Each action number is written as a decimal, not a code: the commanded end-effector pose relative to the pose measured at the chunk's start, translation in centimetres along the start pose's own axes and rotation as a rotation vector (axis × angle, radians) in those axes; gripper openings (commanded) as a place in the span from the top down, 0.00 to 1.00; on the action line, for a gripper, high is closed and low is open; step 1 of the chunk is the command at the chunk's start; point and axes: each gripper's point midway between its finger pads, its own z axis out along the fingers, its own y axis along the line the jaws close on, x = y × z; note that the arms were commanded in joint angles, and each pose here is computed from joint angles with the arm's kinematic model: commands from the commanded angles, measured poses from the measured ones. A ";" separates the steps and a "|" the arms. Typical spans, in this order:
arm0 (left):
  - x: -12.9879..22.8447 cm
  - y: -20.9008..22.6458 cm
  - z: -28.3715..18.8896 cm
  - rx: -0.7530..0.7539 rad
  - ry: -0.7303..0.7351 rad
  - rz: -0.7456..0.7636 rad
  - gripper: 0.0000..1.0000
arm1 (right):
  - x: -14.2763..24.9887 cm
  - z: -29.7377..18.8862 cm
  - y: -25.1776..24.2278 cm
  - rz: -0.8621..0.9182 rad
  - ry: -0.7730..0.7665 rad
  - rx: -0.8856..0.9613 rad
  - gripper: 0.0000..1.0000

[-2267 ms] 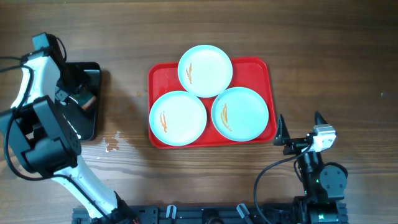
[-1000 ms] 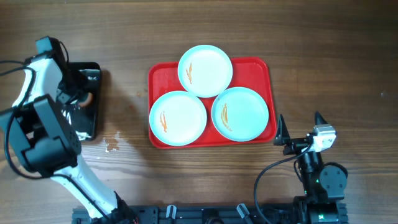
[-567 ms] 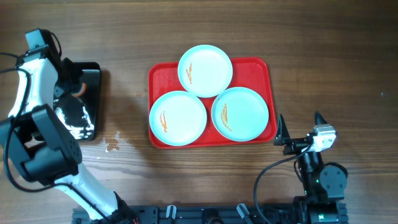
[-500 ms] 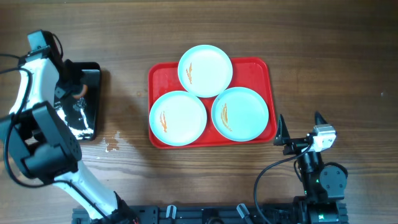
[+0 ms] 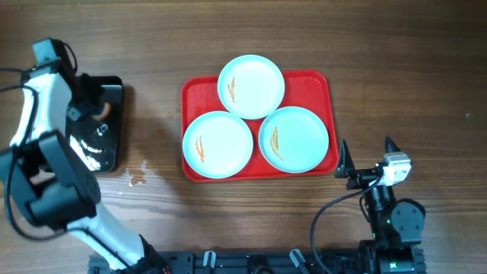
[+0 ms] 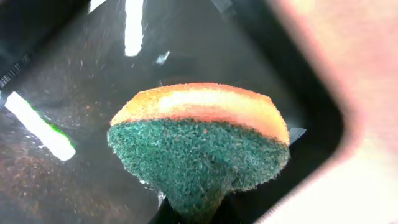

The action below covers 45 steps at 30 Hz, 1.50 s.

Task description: Clean dirty plates on tray and stack at the side

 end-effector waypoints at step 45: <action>-3.2 -1.8 -11.7 0.692 -0.131 0.126 0.96 | -0.2 0.0 -0.4 -0.010 -0.012 0.019 0.00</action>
